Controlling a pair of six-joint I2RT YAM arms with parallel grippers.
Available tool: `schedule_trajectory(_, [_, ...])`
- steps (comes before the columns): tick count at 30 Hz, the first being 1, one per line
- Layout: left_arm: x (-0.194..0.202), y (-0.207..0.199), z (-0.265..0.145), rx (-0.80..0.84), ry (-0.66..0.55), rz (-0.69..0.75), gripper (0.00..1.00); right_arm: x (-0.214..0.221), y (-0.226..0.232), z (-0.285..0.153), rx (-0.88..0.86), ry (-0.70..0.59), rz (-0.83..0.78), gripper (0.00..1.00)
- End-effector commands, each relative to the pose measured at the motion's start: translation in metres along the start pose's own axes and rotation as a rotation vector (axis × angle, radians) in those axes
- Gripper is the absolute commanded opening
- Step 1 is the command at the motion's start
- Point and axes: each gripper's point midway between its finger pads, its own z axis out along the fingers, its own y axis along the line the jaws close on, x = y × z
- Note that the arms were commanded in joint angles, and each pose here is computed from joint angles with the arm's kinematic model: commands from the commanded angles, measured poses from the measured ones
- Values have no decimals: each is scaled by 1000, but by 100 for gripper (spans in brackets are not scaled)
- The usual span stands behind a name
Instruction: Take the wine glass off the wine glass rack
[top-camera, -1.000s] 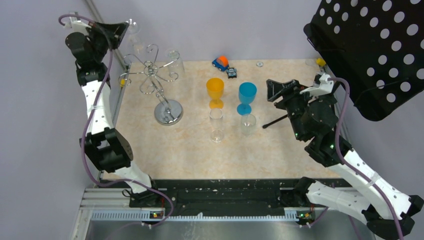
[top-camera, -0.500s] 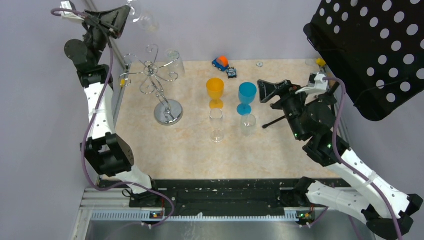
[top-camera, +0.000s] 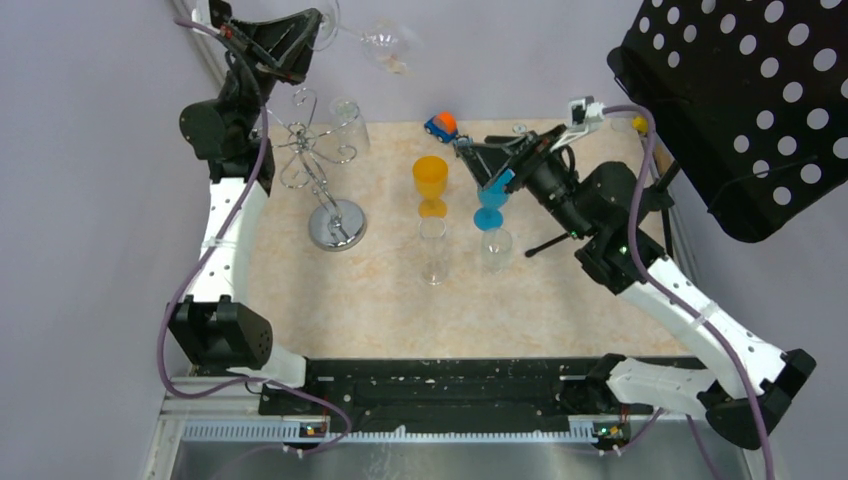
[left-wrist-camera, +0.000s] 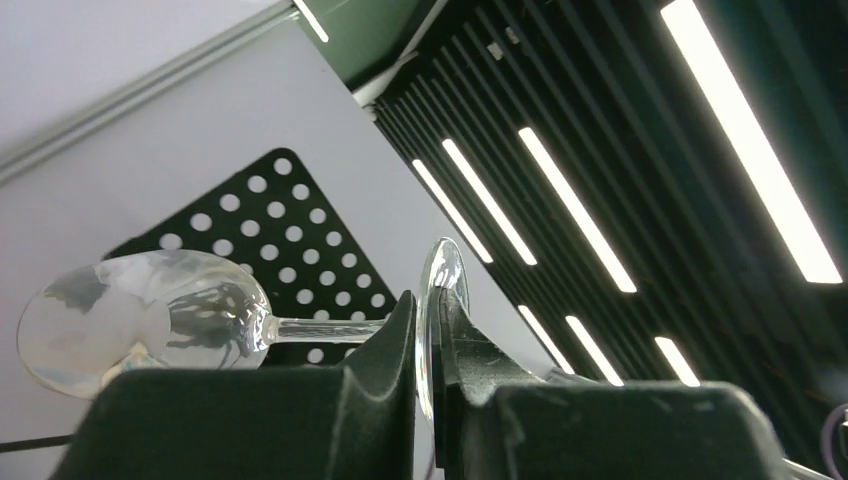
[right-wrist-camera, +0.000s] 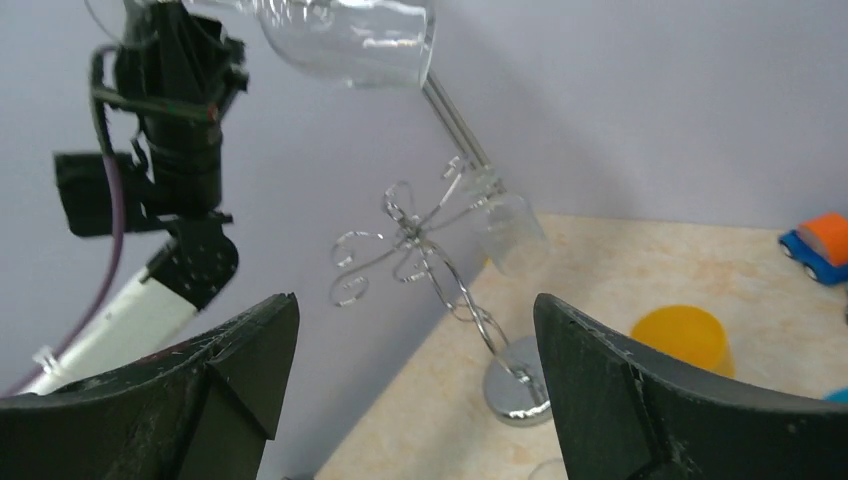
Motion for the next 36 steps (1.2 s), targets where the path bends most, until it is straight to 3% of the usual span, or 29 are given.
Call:
schedule_trajectory(1, [34,-63,-1,184,13,-82,0,-62,43,9,-262,-117,176,89])
schedule_trajectory(13, [68,-82,-14,190,4,-214,0,-106,78,22,-601,-199,273,82])
schedule_trajectory(23, [78,-89,-17,183,17,-223,0,-105,113,16,-862,-118,306,59])
schedule_trajectory(31, [82,-89,-14,192,28,-223,0,-94,110,27,-861,-57,318,64])
schedule_trajectory(36, [84,-87,-12,181,32,-216,0,-97,114,26,-896,-68,285,62])
